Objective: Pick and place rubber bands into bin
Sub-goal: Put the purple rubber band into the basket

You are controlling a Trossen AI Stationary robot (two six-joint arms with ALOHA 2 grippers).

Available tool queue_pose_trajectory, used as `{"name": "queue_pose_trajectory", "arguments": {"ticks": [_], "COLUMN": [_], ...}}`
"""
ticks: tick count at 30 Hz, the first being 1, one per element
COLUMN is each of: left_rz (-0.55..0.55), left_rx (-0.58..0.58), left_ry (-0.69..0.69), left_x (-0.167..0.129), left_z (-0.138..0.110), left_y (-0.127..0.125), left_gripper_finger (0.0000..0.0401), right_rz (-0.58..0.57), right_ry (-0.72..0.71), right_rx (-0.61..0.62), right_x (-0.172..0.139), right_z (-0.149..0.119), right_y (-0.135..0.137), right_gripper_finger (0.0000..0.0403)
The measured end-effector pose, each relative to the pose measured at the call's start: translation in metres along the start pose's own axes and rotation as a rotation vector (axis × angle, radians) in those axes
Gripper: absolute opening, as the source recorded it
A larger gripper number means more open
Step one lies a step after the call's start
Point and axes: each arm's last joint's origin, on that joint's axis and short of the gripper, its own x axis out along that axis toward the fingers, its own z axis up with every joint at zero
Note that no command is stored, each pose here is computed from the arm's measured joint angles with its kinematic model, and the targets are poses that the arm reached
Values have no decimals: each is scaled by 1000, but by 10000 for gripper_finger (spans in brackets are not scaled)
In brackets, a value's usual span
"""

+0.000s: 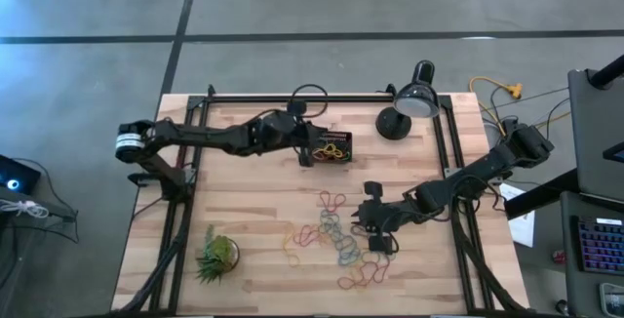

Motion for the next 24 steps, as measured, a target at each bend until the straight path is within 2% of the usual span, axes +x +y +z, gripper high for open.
{"name": "queue_pose_trajectory", "arguments": {"ticks": [8, 15, 24], "left_rz": [-64, -124, -163], "left_rx": [-36, -42, -44], "left_ry": [40, 111, 193], "left_x": [24, 54, 76], "left_z": [-25, -48, -71], "left_y": [-1, -19, -36], "left_gripper_finger": [0, 0, 0], "right_rz": [0, 0, -2], "right_ry": [0, 2, 7], "right_rx": [-7, -4, -8], "right_x": [0, 0, 1], "right_z": [0, -1, -2], "right_y": [0, 0, -1], "right_gripper_finger": [75, 83, 76]}}
